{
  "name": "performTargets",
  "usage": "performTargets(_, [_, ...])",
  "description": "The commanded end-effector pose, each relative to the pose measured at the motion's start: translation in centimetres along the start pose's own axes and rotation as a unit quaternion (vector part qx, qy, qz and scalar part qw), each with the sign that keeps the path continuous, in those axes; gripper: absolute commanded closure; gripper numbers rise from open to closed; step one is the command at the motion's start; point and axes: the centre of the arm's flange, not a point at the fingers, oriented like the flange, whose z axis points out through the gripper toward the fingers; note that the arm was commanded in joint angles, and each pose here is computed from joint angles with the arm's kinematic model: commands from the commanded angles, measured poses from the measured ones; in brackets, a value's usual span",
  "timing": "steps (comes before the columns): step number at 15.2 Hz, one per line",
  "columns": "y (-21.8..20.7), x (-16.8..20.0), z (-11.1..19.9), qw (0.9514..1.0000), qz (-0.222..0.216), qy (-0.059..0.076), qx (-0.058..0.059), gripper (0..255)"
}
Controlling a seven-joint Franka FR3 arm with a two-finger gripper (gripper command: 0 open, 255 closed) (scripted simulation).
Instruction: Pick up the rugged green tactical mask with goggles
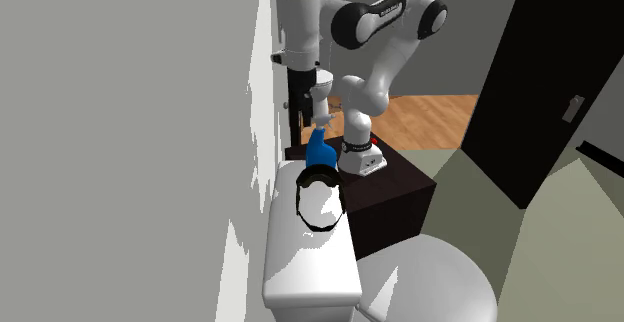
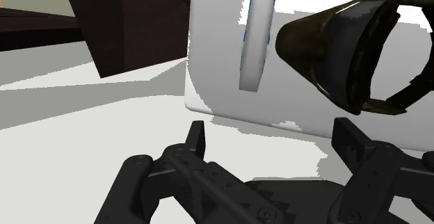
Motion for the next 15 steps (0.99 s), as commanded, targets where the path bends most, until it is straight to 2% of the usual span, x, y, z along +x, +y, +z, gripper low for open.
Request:
performTargets(1, [-2.7, -0.6, 1.3, 0.9998, 0.011, 0.006, -0.018, 0])
performTargets(5, [-8.1, -1.1, 4.6, 0.9980, 0.030, 0.016, -0.054, 0])
performTargets(10, [-14.4, -1.4, 9.2, 0.9933, 0.053, 0.029, -0.098, 0])
performTargets(15, [-14.7, -1.3, 11.4, 0.9932, 0.053, 0.029, -0.099, 0])
